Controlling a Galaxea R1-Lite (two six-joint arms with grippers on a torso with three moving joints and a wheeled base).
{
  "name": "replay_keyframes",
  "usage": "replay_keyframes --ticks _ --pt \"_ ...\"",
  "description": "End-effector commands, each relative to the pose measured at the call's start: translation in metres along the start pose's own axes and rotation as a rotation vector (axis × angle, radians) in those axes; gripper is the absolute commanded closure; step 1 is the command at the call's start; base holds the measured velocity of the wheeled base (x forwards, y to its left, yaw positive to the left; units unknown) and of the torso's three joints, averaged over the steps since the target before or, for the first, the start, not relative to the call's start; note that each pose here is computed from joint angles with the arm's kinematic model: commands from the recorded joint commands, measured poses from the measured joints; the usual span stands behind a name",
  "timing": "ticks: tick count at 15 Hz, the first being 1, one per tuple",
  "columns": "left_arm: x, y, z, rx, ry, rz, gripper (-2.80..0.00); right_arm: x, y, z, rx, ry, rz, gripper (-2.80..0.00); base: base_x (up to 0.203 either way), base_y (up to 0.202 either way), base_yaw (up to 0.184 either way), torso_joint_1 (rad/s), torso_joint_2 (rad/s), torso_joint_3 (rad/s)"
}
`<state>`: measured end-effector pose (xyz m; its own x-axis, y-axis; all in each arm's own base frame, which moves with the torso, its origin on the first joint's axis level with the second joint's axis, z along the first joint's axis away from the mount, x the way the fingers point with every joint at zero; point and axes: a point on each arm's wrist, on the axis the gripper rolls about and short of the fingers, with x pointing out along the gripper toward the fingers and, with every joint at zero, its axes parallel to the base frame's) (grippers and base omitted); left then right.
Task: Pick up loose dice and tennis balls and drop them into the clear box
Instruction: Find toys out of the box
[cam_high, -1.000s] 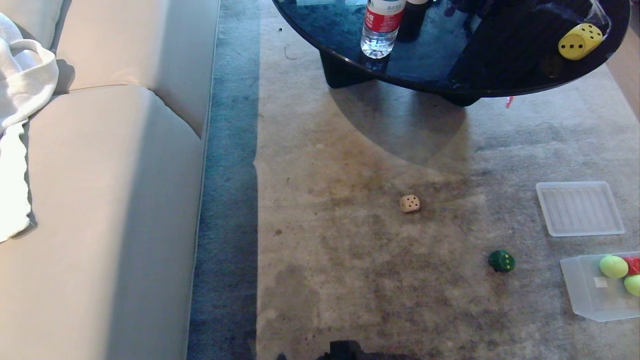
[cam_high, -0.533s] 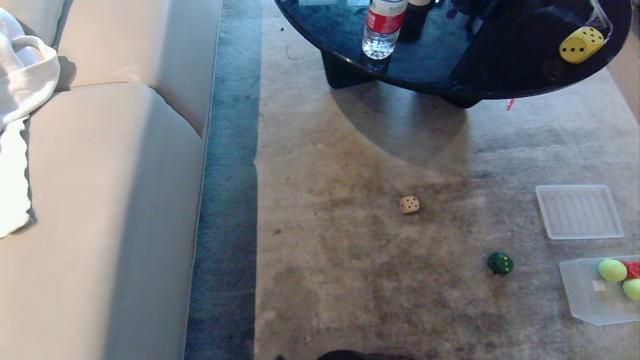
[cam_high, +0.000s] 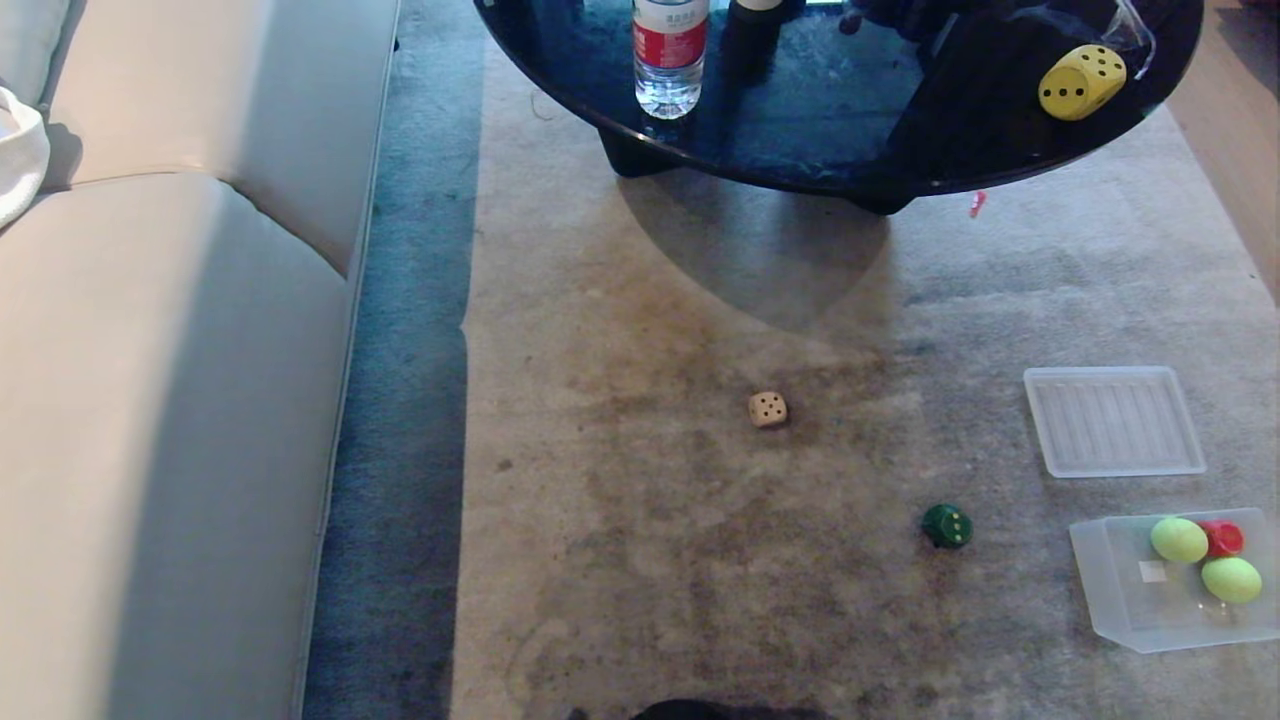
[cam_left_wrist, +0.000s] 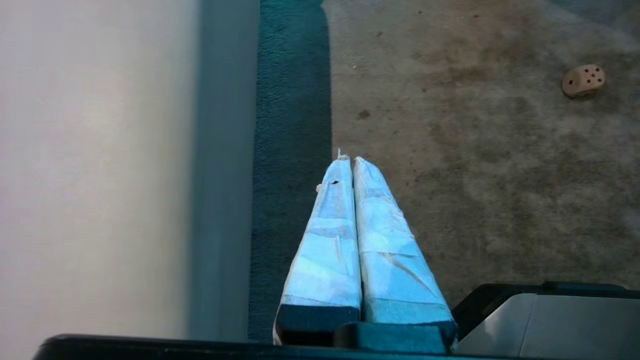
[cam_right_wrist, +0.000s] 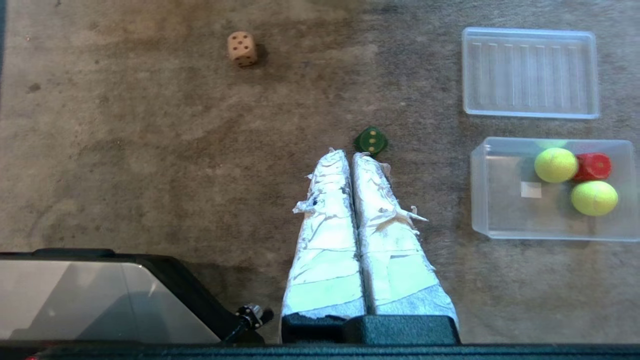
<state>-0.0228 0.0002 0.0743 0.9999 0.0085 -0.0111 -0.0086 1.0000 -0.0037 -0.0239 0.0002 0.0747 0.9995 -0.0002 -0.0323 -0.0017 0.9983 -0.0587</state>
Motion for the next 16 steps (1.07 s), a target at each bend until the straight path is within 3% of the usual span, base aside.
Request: replay_keyframes --ticks 1,16 --pt "0.0001 0.0000 -0.0004 -0.001 0.001 0.001 0.00 0.0000 0.0000 -0.0001 -0.002 0.000 0.000 0.00 0.000 0.000 0.000 0.000 0.00 0.000" --pt "0.0001 0.0001 -0.0004 0.002 0.001 0.002 0.00 0.0001 -0.0001 -0.0005 0.025 -0.003 -0.005 0.00 0.000 0.000 0.000 0.000 0.00 0.000"
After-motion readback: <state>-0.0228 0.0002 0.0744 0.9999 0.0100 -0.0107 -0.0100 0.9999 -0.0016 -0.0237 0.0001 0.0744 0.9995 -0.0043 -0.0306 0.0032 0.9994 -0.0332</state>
